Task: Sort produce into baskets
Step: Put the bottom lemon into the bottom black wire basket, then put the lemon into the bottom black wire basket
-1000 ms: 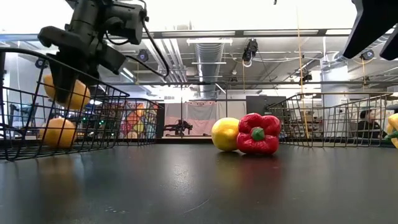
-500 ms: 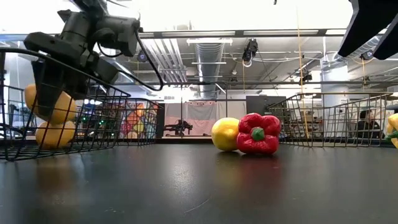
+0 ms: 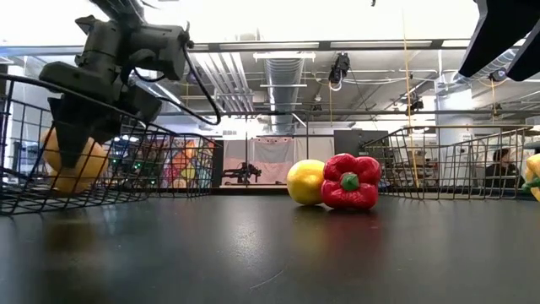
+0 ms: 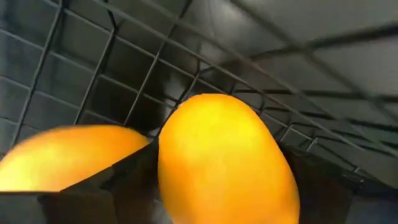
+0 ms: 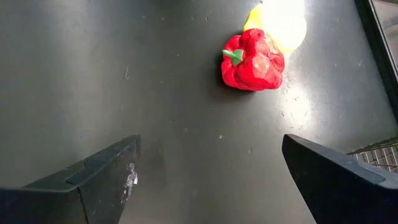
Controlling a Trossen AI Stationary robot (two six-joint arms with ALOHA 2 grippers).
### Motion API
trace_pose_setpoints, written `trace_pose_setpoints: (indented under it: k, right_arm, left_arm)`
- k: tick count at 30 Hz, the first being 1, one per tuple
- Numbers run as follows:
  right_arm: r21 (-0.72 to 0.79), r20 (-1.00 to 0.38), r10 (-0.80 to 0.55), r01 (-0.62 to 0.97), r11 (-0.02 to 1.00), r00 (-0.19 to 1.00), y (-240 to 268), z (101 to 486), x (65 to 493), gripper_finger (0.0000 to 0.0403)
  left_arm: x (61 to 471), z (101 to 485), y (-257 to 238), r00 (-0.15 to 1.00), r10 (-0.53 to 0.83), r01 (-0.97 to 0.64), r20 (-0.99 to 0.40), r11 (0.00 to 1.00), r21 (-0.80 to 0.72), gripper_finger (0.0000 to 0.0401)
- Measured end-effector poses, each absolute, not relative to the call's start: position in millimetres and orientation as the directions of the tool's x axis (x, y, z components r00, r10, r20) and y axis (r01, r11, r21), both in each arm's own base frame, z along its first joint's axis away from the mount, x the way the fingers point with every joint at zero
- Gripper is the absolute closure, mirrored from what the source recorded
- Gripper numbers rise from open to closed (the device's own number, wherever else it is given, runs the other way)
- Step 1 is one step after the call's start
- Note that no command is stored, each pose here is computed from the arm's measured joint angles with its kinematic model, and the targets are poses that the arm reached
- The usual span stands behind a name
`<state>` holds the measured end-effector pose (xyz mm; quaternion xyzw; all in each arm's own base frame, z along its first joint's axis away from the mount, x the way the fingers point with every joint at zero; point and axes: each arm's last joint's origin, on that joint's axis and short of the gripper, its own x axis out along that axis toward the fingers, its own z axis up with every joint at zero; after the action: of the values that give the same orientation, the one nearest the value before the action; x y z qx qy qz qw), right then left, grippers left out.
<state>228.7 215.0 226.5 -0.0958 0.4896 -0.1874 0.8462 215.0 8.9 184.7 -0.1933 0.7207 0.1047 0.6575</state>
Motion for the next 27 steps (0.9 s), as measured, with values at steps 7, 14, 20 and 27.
trace_pose_setpoints:
  k: [7, 14, 20, 27]
  right_arm:
    - [-0.347, -0.793, -0.412, 0.223, 0.911, 0.449, 215, 226, 229, 0.0021]
    - [-0.371, -0.793, -0.426, 0.210, 0.904, 0.435, 213, 228, 227, 0.0021]
    - [-0.390, -0.792, -0.429, 0.180, 0.903, 0.435, 206, 237, 239, 0.0021]
    - [-0.438, -0.795, -0.459, 0.148, 0.887, 0.395, 190, 242, 247, 0.0021]
  left_arm:
    - [211, 188, 10, -0.107, -0.107, -0.412, -0.988, 0.910, -0.054, 0.0108]
    - [206, 201, 12, -0.205, -0.030, -0.415, -0.978, 0.908, 0.058, 0.0107]
    - [214, 236, 11, -0.109, -0.008, -0.452, -0.994, 0.891, 0.043, 0.0109]
    - [224, 284, -2, 0.150, 0.116, -0.500, -0.982, 0.866, 0.026, 0.0109]
